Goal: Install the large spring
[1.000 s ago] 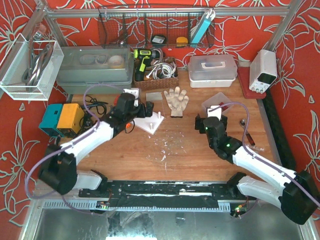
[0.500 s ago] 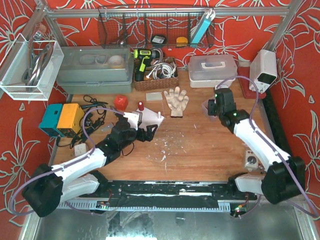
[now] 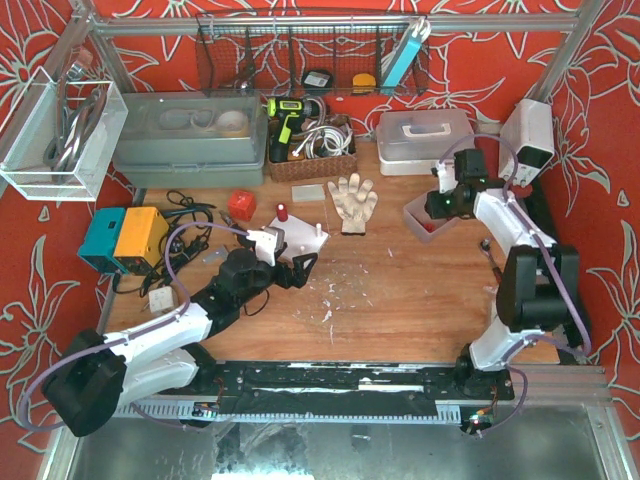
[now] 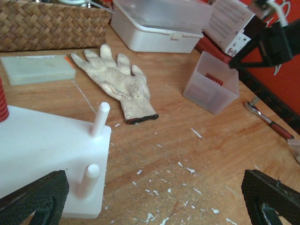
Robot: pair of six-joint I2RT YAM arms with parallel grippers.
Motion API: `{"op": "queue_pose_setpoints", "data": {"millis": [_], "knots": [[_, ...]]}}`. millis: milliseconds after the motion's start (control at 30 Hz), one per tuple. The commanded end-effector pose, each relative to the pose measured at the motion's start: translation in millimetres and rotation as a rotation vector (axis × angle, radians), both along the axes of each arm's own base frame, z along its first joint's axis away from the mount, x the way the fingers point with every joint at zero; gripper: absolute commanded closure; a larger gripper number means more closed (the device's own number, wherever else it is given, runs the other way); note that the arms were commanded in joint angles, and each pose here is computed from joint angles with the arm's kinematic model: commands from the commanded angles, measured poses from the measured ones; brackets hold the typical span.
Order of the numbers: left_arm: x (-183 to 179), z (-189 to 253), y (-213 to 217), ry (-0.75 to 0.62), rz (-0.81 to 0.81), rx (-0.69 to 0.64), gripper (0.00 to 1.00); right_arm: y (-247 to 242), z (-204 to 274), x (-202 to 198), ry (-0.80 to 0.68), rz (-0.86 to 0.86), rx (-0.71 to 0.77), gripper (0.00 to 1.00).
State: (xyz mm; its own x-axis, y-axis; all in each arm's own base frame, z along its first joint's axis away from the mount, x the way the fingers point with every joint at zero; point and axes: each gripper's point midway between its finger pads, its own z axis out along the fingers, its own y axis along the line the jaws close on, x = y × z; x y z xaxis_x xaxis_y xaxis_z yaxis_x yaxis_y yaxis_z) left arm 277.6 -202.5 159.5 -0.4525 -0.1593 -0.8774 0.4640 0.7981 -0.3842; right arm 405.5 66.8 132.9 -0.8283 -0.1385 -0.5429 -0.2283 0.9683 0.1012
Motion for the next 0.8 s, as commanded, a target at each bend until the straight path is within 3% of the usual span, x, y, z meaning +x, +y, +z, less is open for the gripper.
{"op": "queue_pose_setpoints", "data": {"millis": [0, 767], "knots": [[-1.6, 17.0, -6.4, -0.041, -0.021, -0.056, 0.0, 8.5, -14.1, -5.1, 0.118, 0.142, -0.03, 0.58], [-3.9, 30.3, -4.5, -0.073, -0.02, -0.075, 0.0, 12.8, -55.2, 13.6, 0.34, 0.375, -0.055, 0.49]]}}
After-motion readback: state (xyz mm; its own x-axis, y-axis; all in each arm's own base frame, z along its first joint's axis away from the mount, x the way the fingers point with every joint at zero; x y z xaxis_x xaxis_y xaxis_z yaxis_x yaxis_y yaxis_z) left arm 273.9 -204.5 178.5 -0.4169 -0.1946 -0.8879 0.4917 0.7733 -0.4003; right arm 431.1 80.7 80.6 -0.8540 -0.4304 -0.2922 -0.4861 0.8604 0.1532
